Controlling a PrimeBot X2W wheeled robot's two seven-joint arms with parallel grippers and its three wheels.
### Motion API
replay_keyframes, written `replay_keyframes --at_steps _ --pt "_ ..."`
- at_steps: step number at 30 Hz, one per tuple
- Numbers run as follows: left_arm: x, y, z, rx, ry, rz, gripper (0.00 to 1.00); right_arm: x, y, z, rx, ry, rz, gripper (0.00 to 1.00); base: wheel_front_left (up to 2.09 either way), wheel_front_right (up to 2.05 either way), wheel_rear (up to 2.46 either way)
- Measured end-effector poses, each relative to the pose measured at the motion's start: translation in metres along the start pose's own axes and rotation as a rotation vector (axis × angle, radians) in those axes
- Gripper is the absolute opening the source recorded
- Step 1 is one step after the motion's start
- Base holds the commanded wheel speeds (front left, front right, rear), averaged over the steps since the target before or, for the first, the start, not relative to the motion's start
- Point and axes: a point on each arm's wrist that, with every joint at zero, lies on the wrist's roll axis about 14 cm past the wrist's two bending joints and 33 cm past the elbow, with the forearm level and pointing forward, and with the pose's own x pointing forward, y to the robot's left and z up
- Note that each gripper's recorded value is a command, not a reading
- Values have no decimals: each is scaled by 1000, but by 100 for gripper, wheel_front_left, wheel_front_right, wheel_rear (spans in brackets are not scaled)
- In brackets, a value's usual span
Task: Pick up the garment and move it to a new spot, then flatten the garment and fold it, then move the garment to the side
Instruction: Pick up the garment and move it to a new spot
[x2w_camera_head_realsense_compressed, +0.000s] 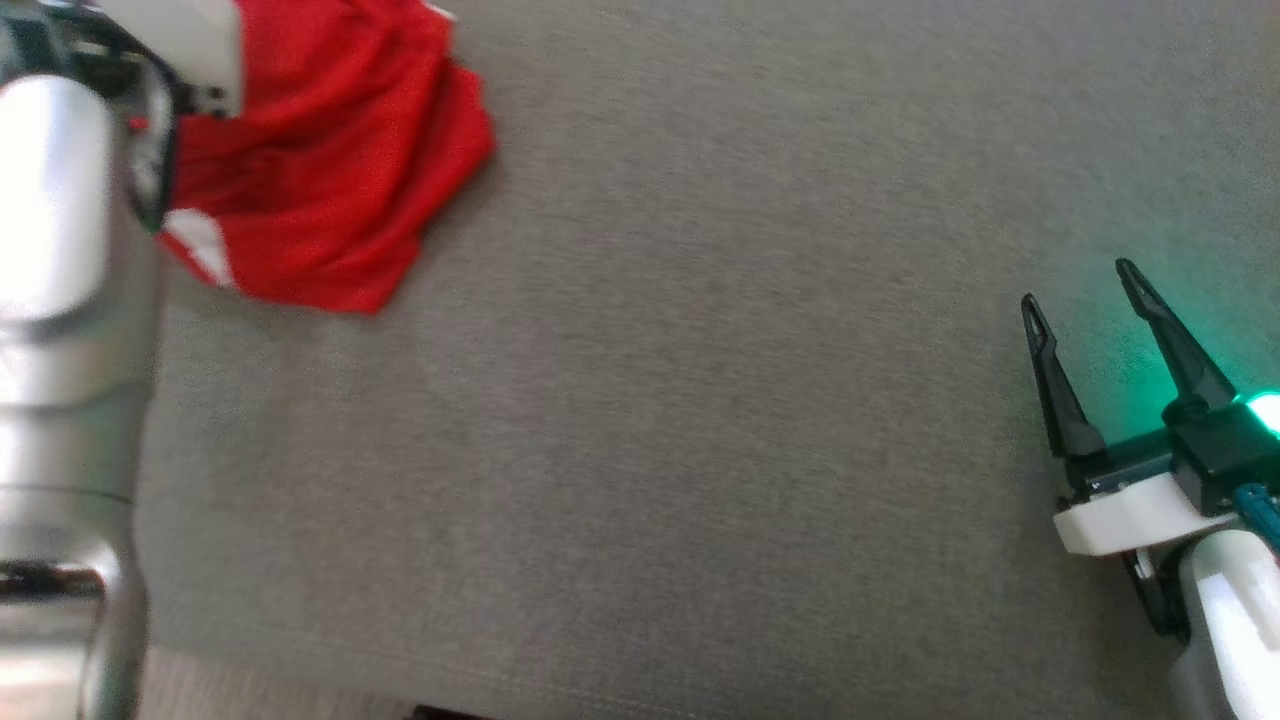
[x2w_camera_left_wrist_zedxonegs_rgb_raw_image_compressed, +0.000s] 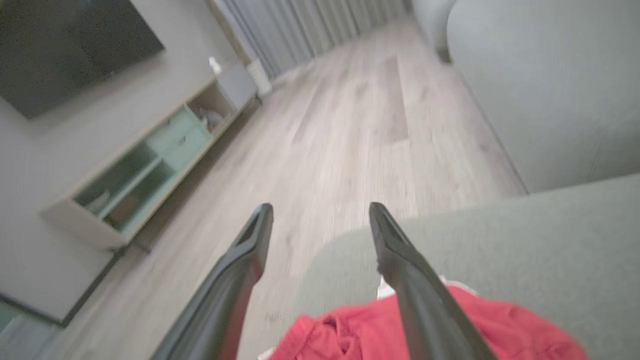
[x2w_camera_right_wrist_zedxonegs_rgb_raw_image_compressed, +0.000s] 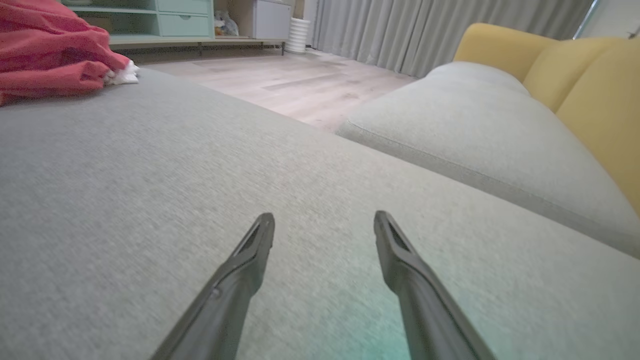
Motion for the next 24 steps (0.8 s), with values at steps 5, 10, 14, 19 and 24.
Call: replay_keyframes --at_steps 5,10,14,19,24 --pt "17 -27 -97 -22 432 -64 100 -15 -18 -24 21 58 -57 100 0 0 0" --pt "10 -66 -151 -90 652 -169 0 -27 -34 -34 22 87 -112 100 0 0 0" --pt "11 -73 -152 -168 659 -183 0 -31 -39 -34 33 92 -134 100 0 0 0" --pt "20 -57 -115 -180 499 -157 0 -32 -34 -25 48 73 -141 100 0 0 0" --pt "27 -42 -30 -198 243 -171 0 -35 -22 -2 63 28 -143 100 0 0 0"
